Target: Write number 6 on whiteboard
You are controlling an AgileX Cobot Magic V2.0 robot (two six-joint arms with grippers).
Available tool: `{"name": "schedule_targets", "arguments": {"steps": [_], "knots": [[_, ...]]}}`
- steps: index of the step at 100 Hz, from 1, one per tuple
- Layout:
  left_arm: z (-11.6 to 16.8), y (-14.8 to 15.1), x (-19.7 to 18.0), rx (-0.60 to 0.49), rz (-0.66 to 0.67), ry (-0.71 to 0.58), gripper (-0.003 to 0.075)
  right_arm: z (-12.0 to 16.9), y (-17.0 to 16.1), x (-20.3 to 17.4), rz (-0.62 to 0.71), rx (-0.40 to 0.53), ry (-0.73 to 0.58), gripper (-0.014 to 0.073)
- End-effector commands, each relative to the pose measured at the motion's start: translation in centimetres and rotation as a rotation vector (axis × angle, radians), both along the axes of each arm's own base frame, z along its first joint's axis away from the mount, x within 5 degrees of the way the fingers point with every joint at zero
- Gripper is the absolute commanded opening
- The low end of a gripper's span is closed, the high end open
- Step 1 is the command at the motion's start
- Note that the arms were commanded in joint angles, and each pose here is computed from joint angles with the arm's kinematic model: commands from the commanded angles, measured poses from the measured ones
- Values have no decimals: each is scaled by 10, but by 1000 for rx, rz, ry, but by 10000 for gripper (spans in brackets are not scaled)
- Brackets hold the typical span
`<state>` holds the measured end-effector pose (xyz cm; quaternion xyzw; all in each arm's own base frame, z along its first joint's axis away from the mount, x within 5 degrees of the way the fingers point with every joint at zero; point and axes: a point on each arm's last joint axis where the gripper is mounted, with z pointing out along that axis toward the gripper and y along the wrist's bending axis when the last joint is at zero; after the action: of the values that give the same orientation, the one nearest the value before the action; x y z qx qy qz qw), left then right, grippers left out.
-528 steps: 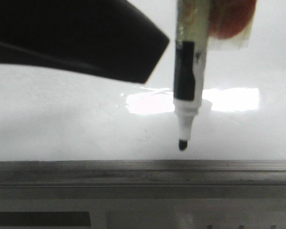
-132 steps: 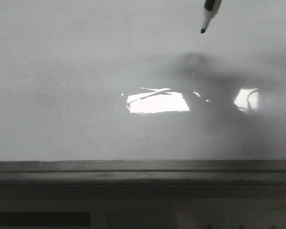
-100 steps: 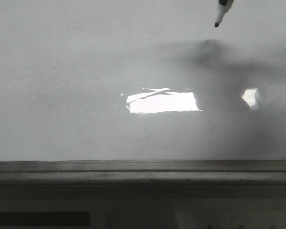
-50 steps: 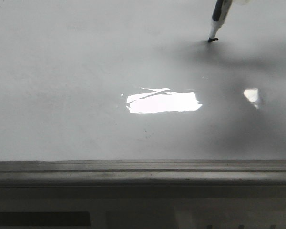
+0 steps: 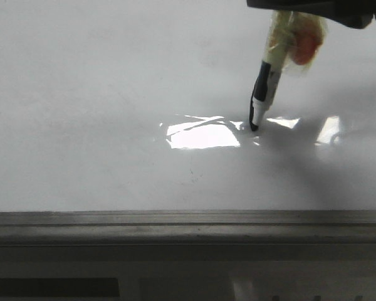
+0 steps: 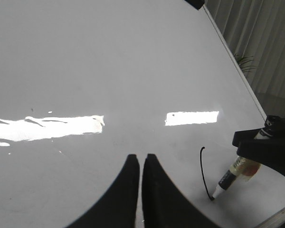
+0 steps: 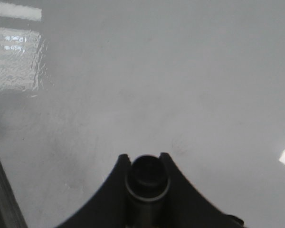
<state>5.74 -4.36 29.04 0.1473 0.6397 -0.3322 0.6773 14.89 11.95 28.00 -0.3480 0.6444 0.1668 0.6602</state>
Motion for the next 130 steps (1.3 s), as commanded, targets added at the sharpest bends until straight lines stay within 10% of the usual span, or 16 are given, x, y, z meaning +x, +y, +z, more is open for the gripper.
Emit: {"name": "schedule_targets", "arguments": {"steps": [1,100,130], "knots": [[9,0,0,-8,0,-18,-20,3,-5,-3,-27,-40,18,-64],[8,0,0,-7,-2,-17,-20,29,16,18,19,-4,-82,-64],[7,-14,-5,46,-148,10,18,78,-11,-25,1,102,-108,-64]]}}
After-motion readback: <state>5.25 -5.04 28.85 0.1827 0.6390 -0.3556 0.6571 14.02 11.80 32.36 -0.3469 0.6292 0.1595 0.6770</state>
